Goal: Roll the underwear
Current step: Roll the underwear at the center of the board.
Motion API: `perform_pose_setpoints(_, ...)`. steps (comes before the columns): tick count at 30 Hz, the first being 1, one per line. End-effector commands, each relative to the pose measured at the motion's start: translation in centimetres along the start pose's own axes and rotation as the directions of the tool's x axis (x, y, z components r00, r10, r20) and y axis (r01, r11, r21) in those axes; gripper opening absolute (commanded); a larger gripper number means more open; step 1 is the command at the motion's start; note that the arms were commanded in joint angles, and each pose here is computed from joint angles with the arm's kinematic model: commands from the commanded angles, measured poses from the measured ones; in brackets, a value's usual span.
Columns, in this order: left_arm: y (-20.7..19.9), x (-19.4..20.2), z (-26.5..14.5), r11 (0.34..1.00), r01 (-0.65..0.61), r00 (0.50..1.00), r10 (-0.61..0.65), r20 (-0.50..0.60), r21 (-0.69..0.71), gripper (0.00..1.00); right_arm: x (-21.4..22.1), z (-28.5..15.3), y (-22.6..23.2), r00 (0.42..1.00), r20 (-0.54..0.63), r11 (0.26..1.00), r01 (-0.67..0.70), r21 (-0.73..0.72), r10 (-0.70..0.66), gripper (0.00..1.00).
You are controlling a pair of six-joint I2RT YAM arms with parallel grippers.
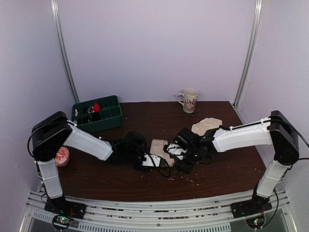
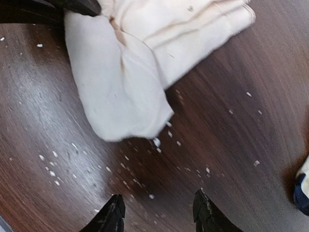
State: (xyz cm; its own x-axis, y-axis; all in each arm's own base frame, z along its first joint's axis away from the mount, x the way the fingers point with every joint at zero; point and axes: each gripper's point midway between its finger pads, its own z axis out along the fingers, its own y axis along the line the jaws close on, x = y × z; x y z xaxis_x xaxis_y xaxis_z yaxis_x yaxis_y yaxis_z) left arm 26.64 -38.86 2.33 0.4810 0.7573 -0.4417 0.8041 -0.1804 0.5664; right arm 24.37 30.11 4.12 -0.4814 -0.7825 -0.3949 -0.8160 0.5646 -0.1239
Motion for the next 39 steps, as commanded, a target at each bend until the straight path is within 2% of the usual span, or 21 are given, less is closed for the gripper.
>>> perform_pose_setpoints(1, -4.2, 2.6, 0.6, 0.964, 0.141, 0.988, -0.121, -0.101, 0.226, 0.00, -0.7, -3.6, -4.6, 0.984, 0.161, 0.964, -0.116, 0.238, 0.079, 0.51)
perform_pose_setpoints(8, -4.1, 3.0, 0.4, 0.861, 0.314, 0.949, -0.289, -0.125, 0.400, 0.00, -2.4, -7.8, -4.7, 0.944, 0.330, 0.938, -0.110, 0.329, -0.005, 0.52)
perform_pose_setpoints(13, -3.6, 2.8, 0.2, 0.766, 0.401, 0.909, -0.399, -0.118, 0.502, 0.00, -3.3, -8.9, -2.3, 0.920, 0.366, 0.917, -0.019, 0.399, -0.141, 0.53)
perform_pose_setpoints(22, -3.2, 3.9, 0.9, 0.610, 0.526, 0.825, -0.536, -0.181, 0.593, 0.00, -4.2, -6.6, 2.1, 0.893, 0.283, 0.857, 0.185, 0.481, -0.351, 0.54)
perform_pose_setpoints(27, -3.2, 4.7, 1.4, 0.550, 0.570, 0.789, -0.574, -0.218, 0.611, 0.00, -5.1, -5.6, 3.0, 0.868, 0.252, 0.820, 0.256, 0.511, -0.428, 0.56)
perform_pose_setpoints(32, -3.2, 5.1, 1.7, 0.523, 0.592, 0.770, -0.591, -0.241, 0.613, 0.00, -6.1, -4.3, 3.4, 0.845, 0.209, 0.778, 0.319, 0.541, -0.492, 0.60)
perform_pose_setpoints(39, -3.0, 5.5, 1.9, 0.504, 0.608, 0.755, -0.607, -0.250, 0.614, 0.00, -6.9, -1.9, 2.6, 0.814, 0.090, 0.670, 0.403, 0.624, -0.573, 0.66)
